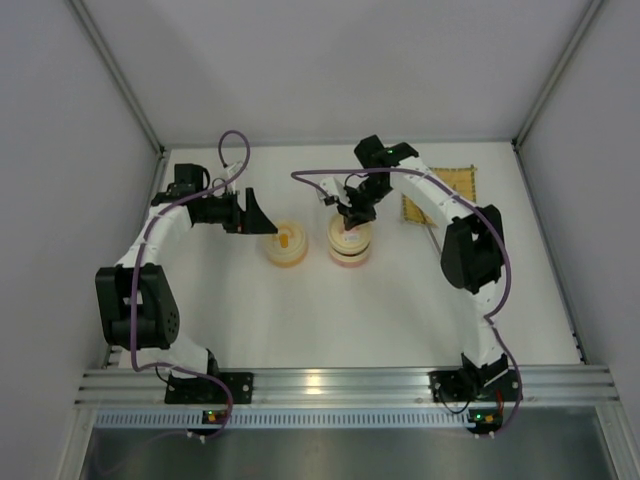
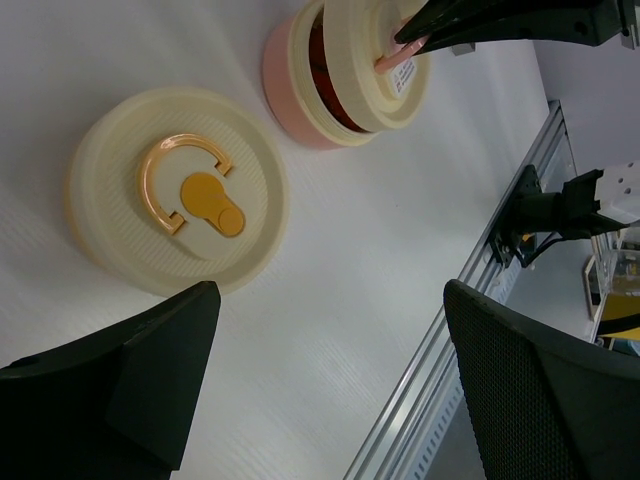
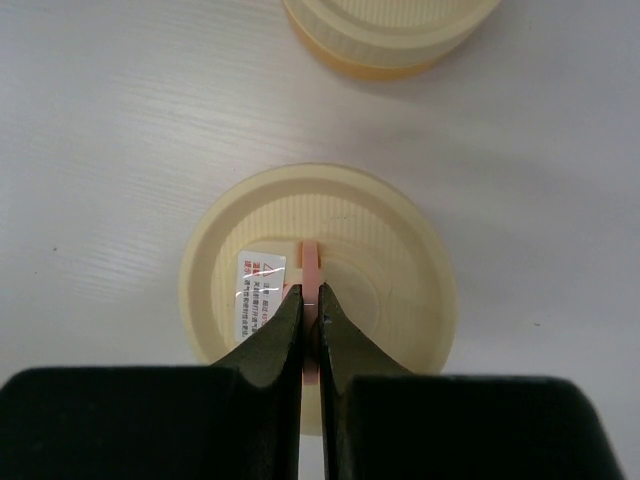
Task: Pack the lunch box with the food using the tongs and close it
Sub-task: Close the box lid on the packing box.
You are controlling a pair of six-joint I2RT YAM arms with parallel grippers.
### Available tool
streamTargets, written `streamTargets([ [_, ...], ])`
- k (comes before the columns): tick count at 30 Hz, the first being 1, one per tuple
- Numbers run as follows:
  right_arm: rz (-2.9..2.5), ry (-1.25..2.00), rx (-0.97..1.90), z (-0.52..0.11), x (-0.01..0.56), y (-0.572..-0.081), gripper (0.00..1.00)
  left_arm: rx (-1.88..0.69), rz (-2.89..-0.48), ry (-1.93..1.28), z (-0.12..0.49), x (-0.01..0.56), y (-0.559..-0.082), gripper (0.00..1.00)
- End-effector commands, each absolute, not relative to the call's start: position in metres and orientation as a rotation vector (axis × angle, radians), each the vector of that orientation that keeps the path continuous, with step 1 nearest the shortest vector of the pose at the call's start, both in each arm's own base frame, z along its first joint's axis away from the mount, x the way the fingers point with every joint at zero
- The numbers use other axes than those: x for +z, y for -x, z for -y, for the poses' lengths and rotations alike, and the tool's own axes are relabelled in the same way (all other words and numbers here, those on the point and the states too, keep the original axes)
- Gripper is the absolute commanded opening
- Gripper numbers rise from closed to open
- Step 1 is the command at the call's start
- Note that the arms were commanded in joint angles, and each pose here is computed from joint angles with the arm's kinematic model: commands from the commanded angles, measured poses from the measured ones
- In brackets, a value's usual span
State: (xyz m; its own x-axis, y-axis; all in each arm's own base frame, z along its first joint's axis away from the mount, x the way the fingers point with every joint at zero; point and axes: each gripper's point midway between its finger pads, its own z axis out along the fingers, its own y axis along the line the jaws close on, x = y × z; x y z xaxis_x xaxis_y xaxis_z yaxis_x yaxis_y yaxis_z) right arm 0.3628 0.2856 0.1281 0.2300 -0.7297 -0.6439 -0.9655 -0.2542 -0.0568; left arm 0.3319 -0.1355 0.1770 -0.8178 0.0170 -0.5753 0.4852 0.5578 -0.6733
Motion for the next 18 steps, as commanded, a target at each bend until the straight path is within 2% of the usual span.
streamTargets([
  [1, -1.522, 2.079, 0.748, -0.2808, 0.1338, -0.3614, 0.00, -1.246, -2.221, -0.439, 0.1389, 0.1815, -0.3359, 0.98],
  [18, -1.562, 2.076, 0.771, -0.2805, 0.1247, -0.3626, 0.00, -1.250, -2.230, -0.436, 0.1389, 0.1794, -0.3349, 0.98],
])
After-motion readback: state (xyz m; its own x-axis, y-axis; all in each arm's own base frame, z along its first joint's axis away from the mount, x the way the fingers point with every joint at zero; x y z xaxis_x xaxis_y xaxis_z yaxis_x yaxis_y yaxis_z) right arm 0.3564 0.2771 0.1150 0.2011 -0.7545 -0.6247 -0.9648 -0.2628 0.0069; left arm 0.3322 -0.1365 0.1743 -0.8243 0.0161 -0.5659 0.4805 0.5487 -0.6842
